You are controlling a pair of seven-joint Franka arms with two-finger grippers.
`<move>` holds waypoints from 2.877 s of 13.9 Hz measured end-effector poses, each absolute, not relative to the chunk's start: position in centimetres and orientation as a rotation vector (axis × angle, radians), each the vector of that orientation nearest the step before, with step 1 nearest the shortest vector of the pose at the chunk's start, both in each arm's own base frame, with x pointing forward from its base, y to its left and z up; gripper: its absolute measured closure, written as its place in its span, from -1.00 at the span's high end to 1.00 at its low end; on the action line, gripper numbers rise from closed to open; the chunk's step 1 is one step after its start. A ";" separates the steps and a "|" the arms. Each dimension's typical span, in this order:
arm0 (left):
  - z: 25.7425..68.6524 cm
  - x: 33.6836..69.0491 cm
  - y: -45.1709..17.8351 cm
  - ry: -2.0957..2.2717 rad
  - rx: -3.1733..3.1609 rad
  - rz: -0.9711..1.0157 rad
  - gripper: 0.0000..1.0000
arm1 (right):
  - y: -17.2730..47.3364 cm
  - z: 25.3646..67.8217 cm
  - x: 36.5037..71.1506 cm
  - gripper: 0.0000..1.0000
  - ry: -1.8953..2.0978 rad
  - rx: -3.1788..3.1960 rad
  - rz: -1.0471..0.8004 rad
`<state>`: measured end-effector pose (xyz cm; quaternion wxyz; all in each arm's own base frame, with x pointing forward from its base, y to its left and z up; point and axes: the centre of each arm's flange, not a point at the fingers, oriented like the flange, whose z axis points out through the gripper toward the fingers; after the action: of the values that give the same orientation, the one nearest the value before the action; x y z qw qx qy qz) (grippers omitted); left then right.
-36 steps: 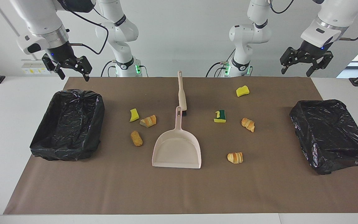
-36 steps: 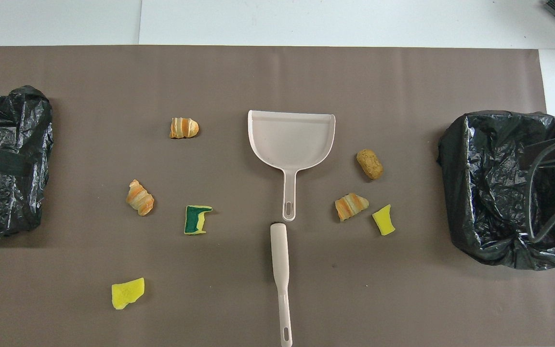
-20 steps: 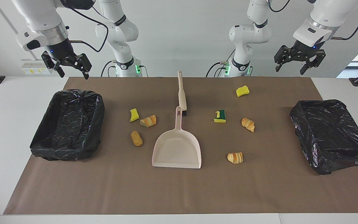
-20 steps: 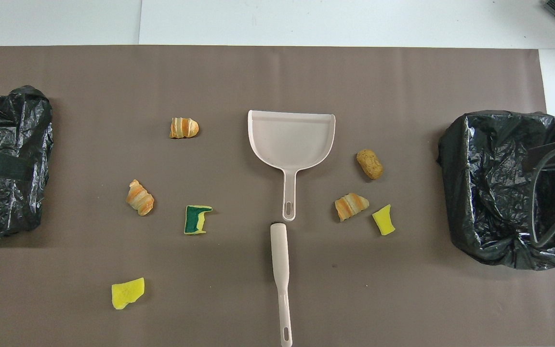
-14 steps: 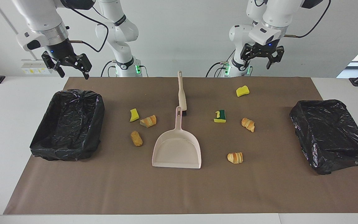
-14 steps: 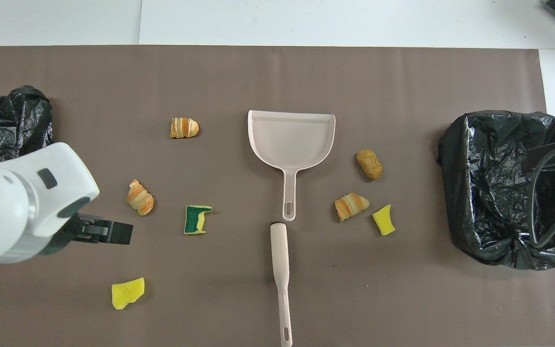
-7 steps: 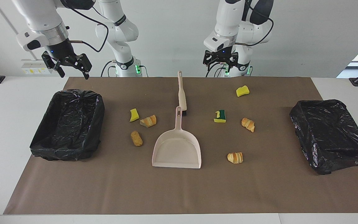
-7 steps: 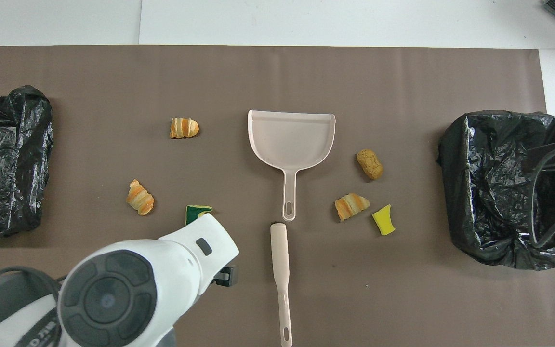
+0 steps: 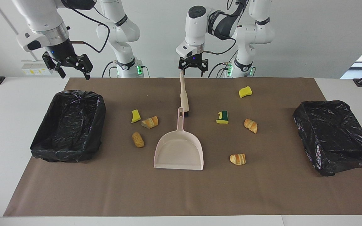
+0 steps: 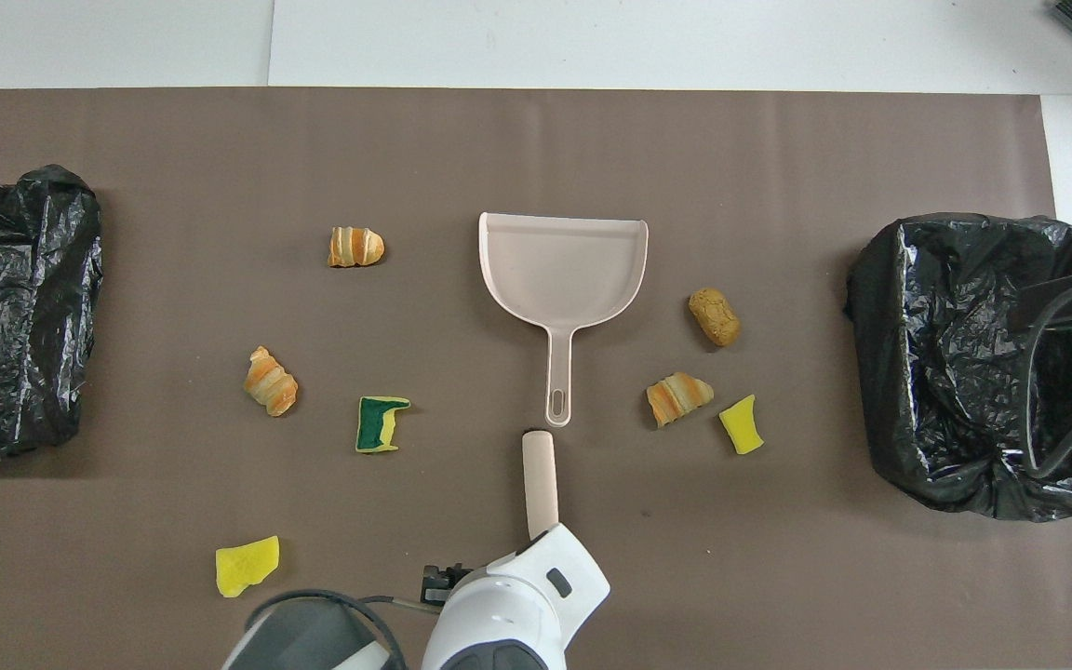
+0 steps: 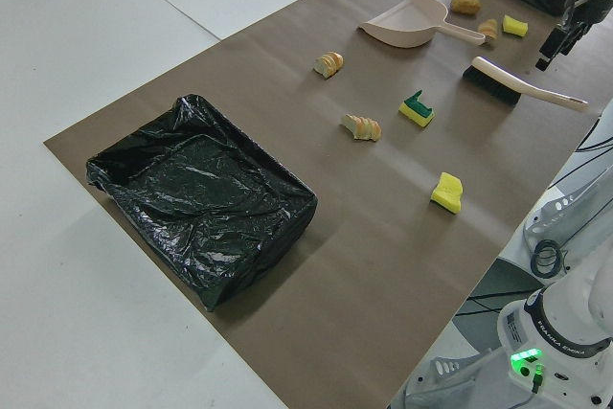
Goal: Sweep and dump trash in bin
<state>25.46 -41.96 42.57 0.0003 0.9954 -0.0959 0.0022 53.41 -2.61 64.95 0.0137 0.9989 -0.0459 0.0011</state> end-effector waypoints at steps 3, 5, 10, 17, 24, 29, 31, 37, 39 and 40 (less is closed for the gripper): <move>39.2 23.3 -44.2 -0.320 3.085 -0.026 1.00 | -1.6 65.0 53.4 1.00 -0.088 3.114 0.005; 37.8 23.2 -44.6 -0.328 3.064 -0.056 1.00 | 0.3 64.4 53.6 1.00 -0.053 3.115 0.002; 34.3 22.5 -44.4 -0.349 3.060 -0.175 0.85 | 10.5 56.0 58.2 1.00 -0.146 3.127 -0.058; 34.0 23.1 -44.2 -0.380 3.080 -0.197 -0.44 | 23.0 45.5 62.2 1.00 -0.308 3.181 -0.095; 39.2 26.9 -39.7 -0.566 3.275 -0.199 -0.44 | 32.3 39.0 61.5 1.00 -0.356 3.203 -0.138; 48.4 31.5 -26.1 -0.926 3.202 -0.369 -0.44 | 33.4 37.7 61.2 1.00 -0.332 3.200 -0.152; 49.2 31.0 -21.0 -0.886 3.182 -0.436 -0.44 | 33.8 37.0 60.5 1.00 -0.312 3.189 -0.180; 46.2 26.4 -12.9 -0.333 3.292 -0.460 -0.44 | 35.9 35.5 56.5 0.99 -0.211 3.155 -0.258; 45.5 26.2 -12.0 -0.079 3.316 -0.469 -0.44 | 35.6 35.6 56.1 0.92 -0.192 3.154 -0.263; 44.8 26.1 -11.7 0.057 3.330 -0.483 -0.44 | 35.5 35.6 56.0 0.76 -0.190 3.153 -0.265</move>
<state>26.08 -11.70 44.84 -0.1115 0.9833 0.0169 -0.1426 56.01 35.55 35.62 -0.0139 0.9946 -0.0600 -0.0837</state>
